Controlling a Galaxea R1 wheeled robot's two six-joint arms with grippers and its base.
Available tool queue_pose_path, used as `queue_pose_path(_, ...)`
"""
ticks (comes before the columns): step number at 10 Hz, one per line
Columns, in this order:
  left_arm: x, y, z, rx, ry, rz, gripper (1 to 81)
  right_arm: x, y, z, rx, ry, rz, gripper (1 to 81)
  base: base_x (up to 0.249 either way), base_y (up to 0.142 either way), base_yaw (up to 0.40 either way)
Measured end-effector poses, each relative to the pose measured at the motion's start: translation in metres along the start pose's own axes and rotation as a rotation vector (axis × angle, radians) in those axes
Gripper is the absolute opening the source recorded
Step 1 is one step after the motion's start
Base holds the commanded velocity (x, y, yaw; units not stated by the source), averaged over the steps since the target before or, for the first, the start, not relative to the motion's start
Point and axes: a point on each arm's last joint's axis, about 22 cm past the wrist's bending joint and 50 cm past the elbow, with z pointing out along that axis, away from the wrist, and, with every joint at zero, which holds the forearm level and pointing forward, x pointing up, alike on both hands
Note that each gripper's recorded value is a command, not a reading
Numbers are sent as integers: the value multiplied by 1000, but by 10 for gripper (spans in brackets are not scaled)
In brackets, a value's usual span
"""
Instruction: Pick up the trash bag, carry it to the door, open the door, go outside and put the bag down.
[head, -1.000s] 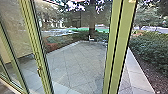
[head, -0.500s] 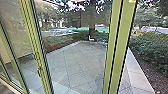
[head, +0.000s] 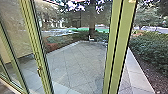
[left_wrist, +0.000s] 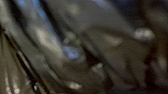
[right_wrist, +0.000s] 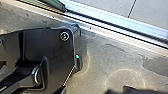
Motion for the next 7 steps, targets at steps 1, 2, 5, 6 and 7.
queue_pose_path(1, 0, 0, 0, 0, 0, 0, 10, -10, -14, 16, 21, 10, -11, 811, 0, 0, 0)
queue_pose_path(2, 0, 0, 0, 0, 0, 0, 10, -19, -26, 29, 42, 24, -26, 811, 0, 0, 0)
queue_pose_path(5, 2, 0, 0, 0, 2, 2, 10, -43, -77, 57, 137, 77, -70, 811, 0, 0, 0)
queue_pose_path(6, 5, 0, 0, 0, 4, 3, 10, -52, -92, 65, 166, 98, -77, 811, 0, 0, 0)
queue_pose_path(7, 9, 0, 0, 0, 9, 6, 10, -64, -106, 73, 194, 118, -79, 811, 0, 0, 0)
